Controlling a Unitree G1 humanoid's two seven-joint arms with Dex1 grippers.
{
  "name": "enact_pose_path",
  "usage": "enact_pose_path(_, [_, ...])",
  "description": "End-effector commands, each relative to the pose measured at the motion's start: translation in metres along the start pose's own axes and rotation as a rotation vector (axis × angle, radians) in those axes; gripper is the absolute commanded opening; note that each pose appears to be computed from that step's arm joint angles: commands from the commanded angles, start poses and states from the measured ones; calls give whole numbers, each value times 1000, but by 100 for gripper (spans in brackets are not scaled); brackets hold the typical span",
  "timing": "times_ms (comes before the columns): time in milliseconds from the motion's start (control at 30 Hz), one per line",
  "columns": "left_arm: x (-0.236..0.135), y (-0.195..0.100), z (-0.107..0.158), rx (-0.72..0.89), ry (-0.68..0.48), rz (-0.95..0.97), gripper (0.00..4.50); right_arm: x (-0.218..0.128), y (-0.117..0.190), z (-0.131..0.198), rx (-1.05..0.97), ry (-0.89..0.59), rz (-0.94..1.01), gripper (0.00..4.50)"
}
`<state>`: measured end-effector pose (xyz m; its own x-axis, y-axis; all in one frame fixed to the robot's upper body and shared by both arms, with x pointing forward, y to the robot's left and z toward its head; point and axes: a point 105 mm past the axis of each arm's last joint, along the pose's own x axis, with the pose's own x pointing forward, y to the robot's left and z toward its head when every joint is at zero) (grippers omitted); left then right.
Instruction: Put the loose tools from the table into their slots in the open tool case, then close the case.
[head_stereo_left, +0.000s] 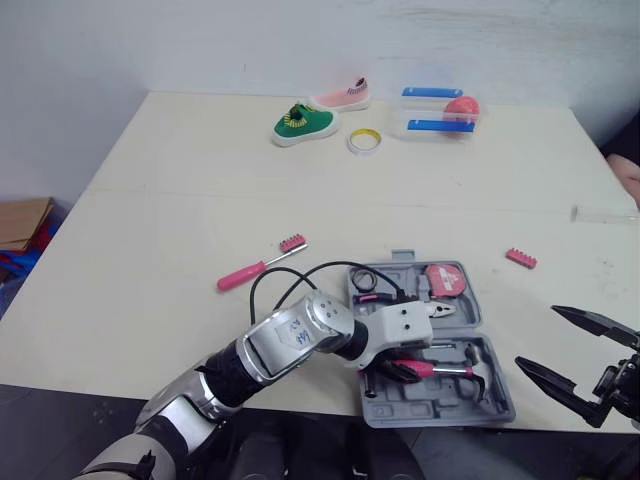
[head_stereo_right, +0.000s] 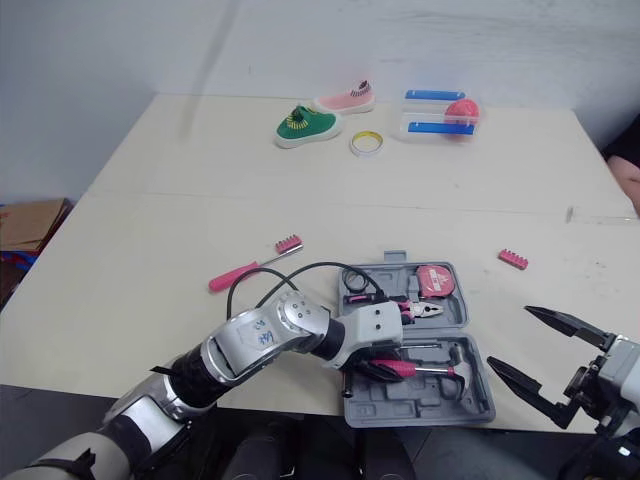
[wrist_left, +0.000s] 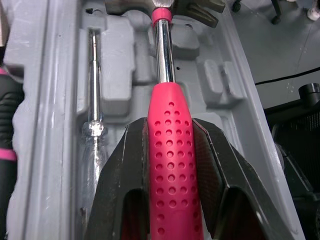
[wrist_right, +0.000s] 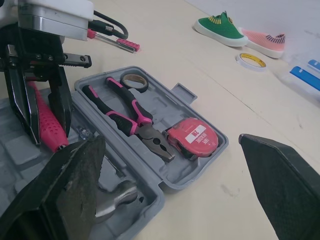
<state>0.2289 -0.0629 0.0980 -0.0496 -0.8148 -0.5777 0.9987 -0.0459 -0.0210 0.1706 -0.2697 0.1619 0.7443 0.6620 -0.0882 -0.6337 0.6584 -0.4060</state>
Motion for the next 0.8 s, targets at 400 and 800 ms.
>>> enact_pose_path(400, [1, 6, 0, 56, 6, 58, 110, 3, 1, 3, -18, -36, 2, 450])
enact_pose_path(800, [-29, -6, 53, 257, -317, -53, 442, 0, 2, 0, -16, -38, 13, 450])
